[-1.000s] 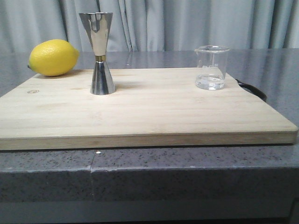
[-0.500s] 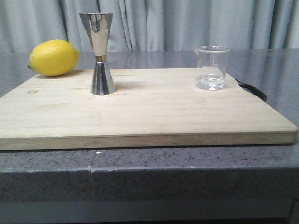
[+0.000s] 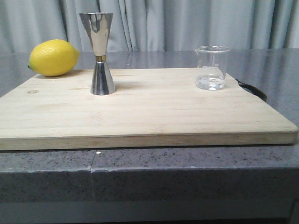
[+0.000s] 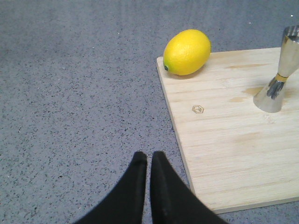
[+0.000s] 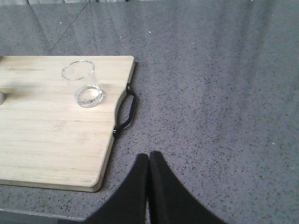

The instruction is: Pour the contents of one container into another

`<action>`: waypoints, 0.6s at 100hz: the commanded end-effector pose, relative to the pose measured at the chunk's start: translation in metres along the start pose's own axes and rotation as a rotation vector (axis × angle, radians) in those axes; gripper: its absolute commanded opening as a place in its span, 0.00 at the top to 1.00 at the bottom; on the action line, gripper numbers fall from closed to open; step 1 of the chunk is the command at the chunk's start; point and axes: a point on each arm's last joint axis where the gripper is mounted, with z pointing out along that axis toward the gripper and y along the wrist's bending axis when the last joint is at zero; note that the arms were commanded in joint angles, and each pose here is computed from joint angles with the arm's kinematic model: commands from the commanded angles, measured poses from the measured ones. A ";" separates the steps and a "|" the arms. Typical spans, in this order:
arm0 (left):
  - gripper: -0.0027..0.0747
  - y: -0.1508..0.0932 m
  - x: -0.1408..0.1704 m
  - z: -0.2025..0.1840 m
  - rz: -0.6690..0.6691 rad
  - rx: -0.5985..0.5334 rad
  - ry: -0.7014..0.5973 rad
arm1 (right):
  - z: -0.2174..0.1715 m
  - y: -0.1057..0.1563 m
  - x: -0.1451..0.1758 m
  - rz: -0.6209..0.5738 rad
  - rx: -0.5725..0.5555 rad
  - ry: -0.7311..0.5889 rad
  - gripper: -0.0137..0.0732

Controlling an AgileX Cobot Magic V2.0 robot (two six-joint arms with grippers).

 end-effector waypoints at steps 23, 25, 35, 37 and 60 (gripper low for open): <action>0.99 -0.001 -0.014 -0.004 -0.020 0.013 -0.104 | -0.004 0.000 -0.014 -0.006 0.010 -0.104 0.91; 0.99 -0.001 -0.014 -0.004 -0.020 0.013 -0.104 | -0.004 0.000 -0.014 -0.006 0.010 -0.104 0.91; 0.99 -0.001 -0.014 -0.004 -0.020 0.013 -0.104 | -0.004 0.000 -0.014 -0.006 0.010 -0.104 0.91; 0.99 -0.001 -0.014 -0.004 -0.020 0.013 -0.104 | -0.004 0.000 -0.014 -0.006 0.010 -0.104 0.91; 0.99 0.002 0.015 -0.001 -0.030 -0.010 -0.205 | -0.004 0.000 -0.014 -0.006 0.010 -0.104 0.91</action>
